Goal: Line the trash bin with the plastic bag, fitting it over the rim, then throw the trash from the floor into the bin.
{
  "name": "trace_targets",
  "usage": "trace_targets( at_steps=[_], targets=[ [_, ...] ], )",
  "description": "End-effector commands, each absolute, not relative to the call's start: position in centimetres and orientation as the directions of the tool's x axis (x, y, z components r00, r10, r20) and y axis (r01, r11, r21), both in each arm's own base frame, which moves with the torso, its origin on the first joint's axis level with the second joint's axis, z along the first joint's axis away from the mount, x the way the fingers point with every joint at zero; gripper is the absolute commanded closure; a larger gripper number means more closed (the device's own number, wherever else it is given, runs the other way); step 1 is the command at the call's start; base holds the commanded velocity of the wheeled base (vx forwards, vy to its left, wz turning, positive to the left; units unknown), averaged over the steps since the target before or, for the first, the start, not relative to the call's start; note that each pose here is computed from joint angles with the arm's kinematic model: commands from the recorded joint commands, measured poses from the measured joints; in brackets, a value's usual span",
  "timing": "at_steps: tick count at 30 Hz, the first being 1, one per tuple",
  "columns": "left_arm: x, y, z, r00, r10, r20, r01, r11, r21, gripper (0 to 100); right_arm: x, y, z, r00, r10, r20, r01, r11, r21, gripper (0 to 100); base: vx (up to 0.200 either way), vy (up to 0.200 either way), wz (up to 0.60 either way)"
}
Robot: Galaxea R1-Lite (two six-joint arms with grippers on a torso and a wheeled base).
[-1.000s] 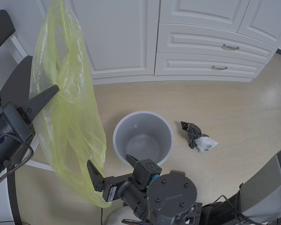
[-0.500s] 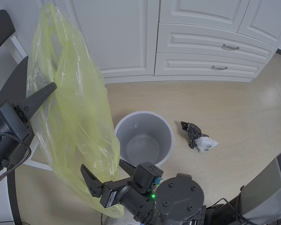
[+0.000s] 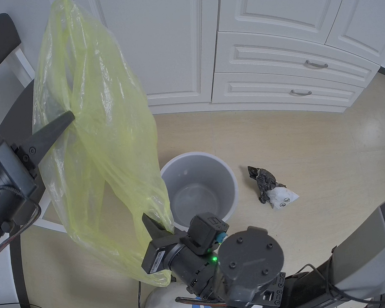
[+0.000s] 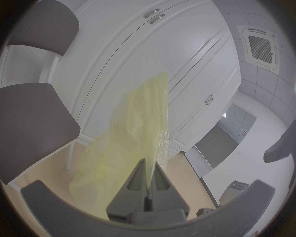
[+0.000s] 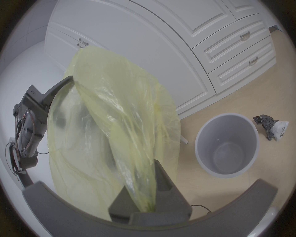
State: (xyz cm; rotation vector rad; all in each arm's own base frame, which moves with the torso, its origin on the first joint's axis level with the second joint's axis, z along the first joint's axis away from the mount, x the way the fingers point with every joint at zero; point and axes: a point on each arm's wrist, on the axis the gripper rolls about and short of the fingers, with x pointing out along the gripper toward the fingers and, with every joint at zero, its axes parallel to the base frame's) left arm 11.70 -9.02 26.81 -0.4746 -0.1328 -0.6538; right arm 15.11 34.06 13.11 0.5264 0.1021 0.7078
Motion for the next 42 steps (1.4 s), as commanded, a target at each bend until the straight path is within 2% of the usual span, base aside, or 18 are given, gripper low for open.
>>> trace_targets(
  at_steps=[1, 2, 3, 17, 23, 26, 32, 42],
  targets=[
    [11.8, -9.1, 26.2, 0.791, -0.559, 0.247, 0.61, 0.696, -0.38, 100, 15.3, 33.8, 13.9, 0.766, 0.635, 0.105, -0.593, 0.633, 0.498, 100, 0.0, 0.0, 0.0],
    [11.9, -9.3, 26.1, 0.793, -0.56, 0.238, 0.607, 0.696, -0.383, 100, 15.3, 33.6, 14.2, 0.767, 0.631, 0.114, -0.596, 0.635, 0.492, 100, 0.0, 0.0, 0.0],
    [12.0, -9.3, 26.0, 0.793, -0.561, 0.237, 0.607, 0.696, -0.384, 0, 15.4, 33.6, 14.3, 0.768, 0.63, 0.115, -0.595, 0.636, 0.491, 100, 0.0, 0.0, 0.0],
    [13.2, -9.9, 24.3, 0.814, -0.561, 0.151, 0.57, 0.72, -0.396, 0, 15.4, 32.5, 16.3, 0.774, 0.6, 0.199, -0.611, 0.63, 0.479, 100, 0.0, 0.0, 0.0],
    [14.4, -8.0, 23.5, 0.87, -0.479, 0.122, 0.485, 0.782, -0.39, 0, 15.3, 31.4, 18.1, 0.776, 0.584, 0.24, -0.618, 0.626, 0.475, 100, 0.0, 0.0, 0.0],
    [14.4, -7.0, 22.8, 0.861, -0.497, 0.108, 0.498, 0.78, -0.379, 0, 15.5, 30.9, 18.8, 0.781, 0.569, 0.258, -0.615, 0.627, 0.478, 100, 0.0, 0.0, 0.0],
    [13.6, -4.4, 20.7, 0.768, -0.639, 0.05, 0.613, 0.71, -0.346, 0, 15.2, 30.0, 20.4, 0.777, 0.556, 0.295, -0.623, 0.615, 0.482, 100, 0.0, 0.0, 0.0],
    [17.3, -5.0, 18.5, 0.764, -0.641, -0.078, 0.568, 0.725, -0.39, 0, 13.8, 29.7, 20.9, 0.756, 0.58, 0.303, -0.648, 0.6, 0.469, 100, 0.0, 0.0, 0.0]
  ],
)
